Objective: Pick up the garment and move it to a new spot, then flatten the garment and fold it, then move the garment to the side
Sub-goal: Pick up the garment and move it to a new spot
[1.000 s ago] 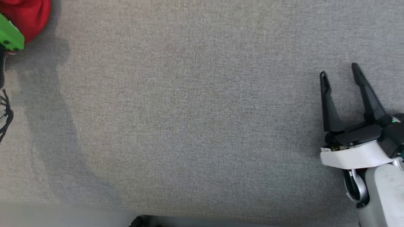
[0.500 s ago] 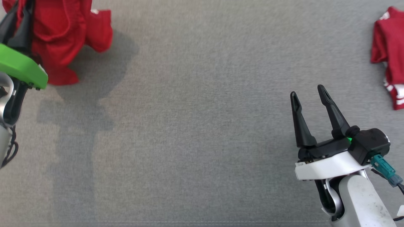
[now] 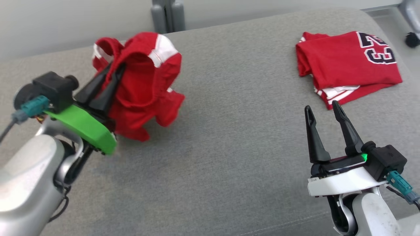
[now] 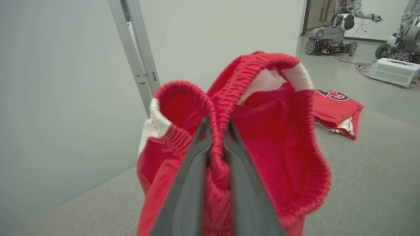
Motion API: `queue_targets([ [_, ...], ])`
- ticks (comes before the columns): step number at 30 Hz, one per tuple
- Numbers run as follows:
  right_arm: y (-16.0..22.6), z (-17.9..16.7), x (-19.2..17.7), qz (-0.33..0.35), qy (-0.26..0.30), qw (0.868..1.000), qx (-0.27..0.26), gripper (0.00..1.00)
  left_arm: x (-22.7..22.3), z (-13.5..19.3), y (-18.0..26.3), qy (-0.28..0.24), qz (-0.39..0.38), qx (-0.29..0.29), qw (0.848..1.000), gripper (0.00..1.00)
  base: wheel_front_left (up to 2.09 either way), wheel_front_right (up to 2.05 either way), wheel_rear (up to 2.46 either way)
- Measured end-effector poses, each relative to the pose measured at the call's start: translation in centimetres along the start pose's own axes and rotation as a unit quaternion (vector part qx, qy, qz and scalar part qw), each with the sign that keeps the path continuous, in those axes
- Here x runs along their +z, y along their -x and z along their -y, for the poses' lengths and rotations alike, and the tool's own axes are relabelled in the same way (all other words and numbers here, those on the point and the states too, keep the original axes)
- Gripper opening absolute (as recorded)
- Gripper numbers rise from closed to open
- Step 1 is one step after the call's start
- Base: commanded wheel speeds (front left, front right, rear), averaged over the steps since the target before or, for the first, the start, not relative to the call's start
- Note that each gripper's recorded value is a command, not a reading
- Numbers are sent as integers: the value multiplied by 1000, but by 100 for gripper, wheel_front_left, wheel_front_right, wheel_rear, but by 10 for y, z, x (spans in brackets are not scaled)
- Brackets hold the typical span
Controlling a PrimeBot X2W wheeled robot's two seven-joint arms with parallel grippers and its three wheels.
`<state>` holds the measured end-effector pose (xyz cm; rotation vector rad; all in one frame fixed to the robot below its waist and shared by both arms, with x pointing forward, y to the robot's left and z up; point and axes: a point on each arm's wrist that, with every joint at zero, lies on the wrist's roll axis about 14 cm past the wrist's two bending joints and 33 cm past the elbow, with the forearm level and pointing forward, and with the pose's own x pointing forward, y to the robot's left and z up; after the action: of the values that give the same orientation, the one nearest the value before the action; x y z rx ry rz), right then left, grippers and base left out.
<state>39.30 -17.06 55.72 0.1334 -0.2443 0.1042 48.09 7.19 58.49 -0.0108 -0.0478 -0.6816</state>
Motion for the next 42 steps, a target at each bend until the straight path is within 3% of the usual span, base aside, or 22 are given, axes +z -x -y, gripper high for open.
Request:
queue_targets([
  [5, 19, 23, 24, 25, 15, 999, -38, 100, -15, 69, -19, 15, -18, -81, 996, 0, 0, 0, 0],
  [9, 30, 36, 37, 38, 25, 997, -62, 100, -43, 104, -30, 15, -49, -123, 991, 0, 0, 0, 0],
  [17, 30, 49, 24, 17, 33, 996, -82, 100, -140, 138, -29, 26, -146, -155, 977, 0, 0, 0, 0],
  [23, 25, 52, 14, 4, 31, 996, -84, 100, -178, 144, -29, 30, -178, -154, 971, 0, 0, 0, 0],
  [24, 24, 51, 12, 1, 29, 996, -82, 100, -179, 147, -30, 33, -176, -156, 971, 16, 0, 0, 0],
  [25, 23, 50, 11, 0, 28, 996, -81, 100, -179, 149, -30, 32, -174, -158, 971, 75, 0, 0, 0],
  [26, 22, 49, 9, -1, 26, 997, -79, 100, -179, 149, -30, 30, -171, -158, 972, 100, 0, 0, 0],
  [32, 13, 31, 2, -5, 9, 999, -52, 100, -160, 138, -32, 41, -136, -112, 983, 100, 0, 0, 0],
  [37, 7, 9, -3, -7, -7, 1000, -20, 100, -125, 113, -17, 65, -75, -30, 995, 100, 0, 0, 0],
  [42, 8, -11, -11, -18, -22, 1000, 7, 100, -99, 79, 18, 85, -30, 70, 993, 100, 0, 0, 0],
])
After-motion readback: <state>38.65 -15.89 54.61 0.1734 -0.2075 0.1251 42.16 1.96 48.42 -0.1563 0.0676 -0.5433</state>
